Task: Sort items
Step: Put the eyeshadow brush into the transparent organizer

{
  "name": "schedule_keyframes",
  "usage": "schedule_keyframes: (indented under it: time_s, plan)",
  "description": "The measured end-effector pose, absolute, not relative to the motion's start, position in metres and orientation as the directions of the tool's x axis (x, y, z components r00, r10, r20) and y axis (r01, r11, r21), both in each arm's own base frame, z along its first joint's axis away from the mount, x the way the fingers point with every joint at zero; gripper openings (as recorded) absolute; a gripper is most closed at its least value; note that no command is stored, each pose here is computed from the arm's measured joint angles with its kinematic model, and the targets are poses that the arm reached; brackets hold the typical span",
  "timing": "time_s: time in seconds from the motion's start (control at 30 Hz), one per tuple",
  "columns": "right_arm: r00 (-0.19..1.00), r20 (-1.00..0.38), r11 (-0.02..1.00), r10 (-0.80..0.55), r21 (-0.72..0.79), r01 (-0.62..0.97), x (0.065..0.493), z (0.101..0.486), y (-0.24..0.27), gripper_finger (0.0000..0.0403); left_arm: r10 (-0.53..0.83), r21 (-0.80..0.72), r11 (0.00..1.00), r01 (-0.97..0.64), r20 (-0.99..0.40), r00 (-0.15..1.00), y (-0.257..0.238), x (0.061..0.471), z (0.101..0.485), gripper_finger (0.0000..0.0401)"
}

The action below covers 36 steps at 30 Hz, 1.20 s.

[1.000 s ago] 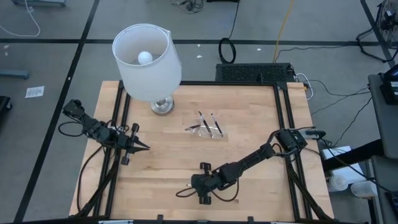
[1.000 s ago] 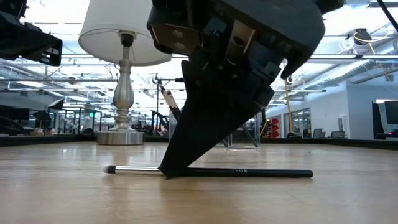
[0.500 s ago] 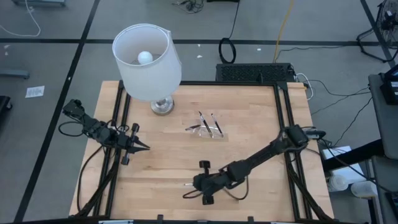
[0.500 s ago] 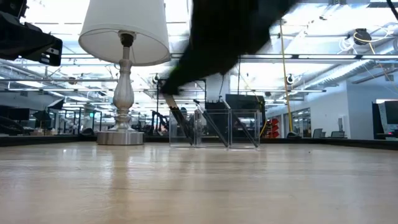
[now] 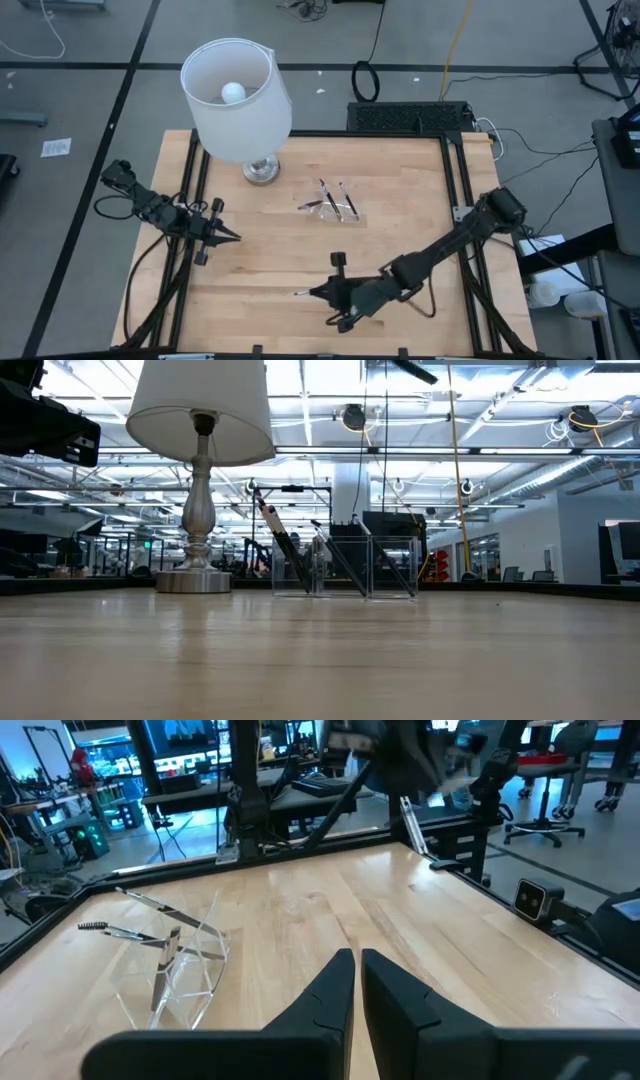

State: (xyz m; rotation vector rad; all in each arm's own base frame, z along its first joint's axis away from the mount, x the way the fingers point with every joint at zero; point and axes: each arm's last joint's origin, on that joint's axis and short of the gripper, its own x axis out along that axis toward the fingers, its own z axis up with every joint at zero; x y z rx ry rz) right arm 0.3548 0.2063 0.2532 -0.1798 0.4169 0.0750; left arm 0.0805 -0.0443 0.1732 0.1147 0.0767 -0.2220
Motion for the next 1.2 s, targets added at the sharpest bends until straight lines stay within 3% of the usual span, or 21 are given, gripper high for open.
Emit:
schedule_keyframes:
  time_s: [0.13, 0.43, 0.63, 0.87, 1.2]
  plan:
    - [0.974, -0.219, 0.987, 0.059, -0.135, -0.09, 0.333, 0.258, 0.186, 0.0, -0.215, 0.104, 0.969, 0.224, -0.088, 0.973, -0.044, 0.081, 0.173, 0.0033]
    - [0.979, 0.201, 1.0, 0.015, -0.023, -0.01, 0.277, 0.209, 0.117, 0.0, -0.215, 0.109, 0.968, 0.224, -0.088, 0.973, -0.044, 0.081, 0.173, 0.0033]
    - [0.947, 0.318, 0.997, -0.055, -0.032, 0.068, 0.259, 0.201, 0.09, 0.0, -0.208, 0.122, 0.968, 0.217, -0.088, 0.974, -0.044, 0.081, 0.173, 0.0033]
    - [0.931, 0.365, 0.993, 0.02, -0.119, 0.026, 0.264, 0.203, 0.067, 0.0, -0.178, 0.148, 0.972, 0.185, -0.064, 0.982, -0.043, 0.081, 0.175, 0.0033]
    - [0.914, 0.404, 0.991, 0.029, -0.132, 0.027, 0.28, 0.213, 0.019, 0.0, -0.163, 0.16, 0.973, 0.168, -0.043, 0.986, -0.043, 0.081, 0.177, 0.0033]
